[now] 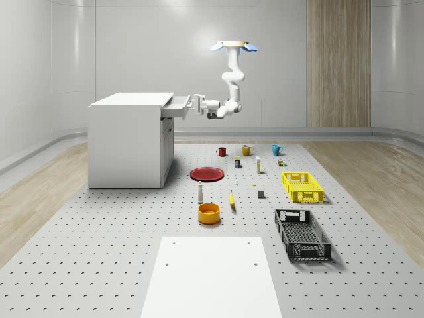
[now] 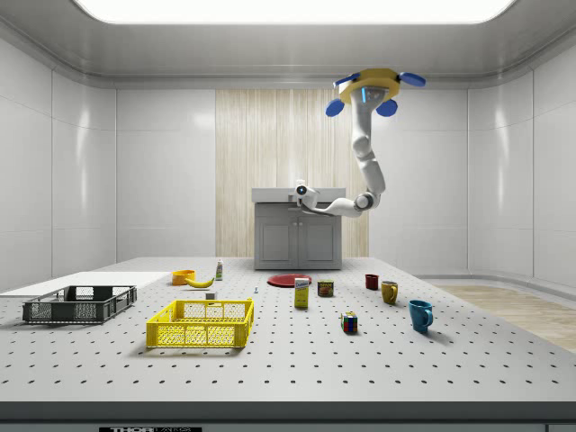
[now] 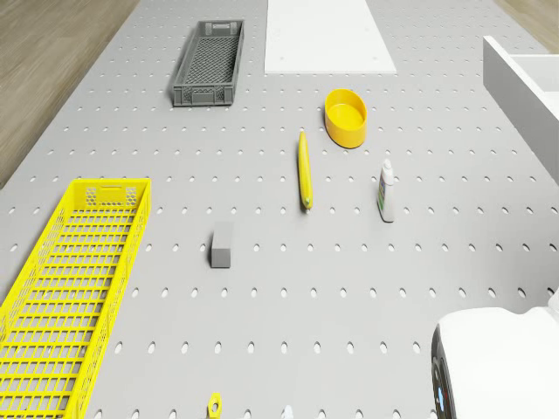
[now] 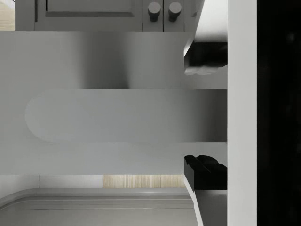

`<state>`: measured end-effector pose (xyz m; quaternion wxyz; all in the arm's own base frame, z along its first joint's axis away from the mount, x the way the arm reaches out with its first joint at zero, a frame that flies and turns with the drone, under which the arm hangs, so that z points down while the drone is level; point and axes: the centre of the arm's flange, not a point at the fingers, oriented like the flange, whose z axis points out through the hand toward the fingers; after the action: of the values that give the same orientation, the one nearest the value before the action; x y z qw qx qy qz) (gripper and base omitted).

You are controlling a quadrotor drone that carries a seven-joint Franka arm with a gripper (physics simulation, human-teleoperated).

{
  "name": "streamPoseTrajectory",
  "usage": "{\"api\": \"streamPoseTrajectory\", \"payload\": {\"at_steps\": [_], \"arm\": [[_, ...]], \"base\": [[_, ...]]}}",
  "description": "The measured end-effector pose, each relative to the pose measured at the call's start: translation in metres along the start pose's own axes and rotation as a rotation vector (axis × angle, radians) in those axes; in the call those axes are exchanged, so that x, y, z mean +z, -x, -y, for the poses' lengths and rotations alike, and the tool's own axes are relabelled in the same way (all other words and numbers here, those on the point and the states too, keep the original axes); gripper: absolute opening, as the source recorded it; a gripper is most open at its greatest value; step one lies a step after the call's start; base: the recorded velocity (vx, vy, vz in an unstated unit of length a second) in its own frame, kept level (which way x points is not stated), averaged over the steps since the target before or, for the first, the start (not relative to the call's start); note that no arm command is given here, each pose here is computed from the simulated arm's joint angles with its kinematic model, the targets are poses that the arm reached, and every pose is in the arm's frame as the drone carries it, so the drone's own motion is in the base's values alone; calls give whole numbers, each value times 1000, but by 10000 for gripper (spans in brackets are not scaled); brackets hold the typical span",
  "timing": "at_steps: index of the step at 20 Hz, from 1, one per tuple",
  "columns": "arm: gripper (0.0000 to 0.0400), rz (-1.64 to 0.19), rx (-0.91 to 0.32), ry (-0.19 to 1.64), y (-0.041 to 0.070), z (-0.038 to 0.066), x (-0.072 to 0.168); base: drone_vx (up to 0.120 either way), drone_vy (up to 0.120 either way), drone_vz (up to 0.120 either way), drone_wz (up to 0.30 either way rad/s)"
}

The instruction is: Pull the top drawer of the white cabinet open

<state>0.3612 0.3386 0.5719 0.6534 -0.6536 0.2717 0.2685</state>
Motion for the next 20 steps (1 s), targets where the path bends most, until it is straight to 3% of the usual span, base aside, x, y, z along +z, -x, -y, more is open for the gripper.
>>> {"api": "streamPoseTrajectory", "payload": {"at_steps": [11,16,20], "arm": [[303,3,-2,-2,-1,-1,-3],[305,3,22,-1,1,1,-4],[305,1,20,2,1,1,-5]], "base": [[0,120,0,0],[0,-48,0,0],[0,110,0,0]]}}
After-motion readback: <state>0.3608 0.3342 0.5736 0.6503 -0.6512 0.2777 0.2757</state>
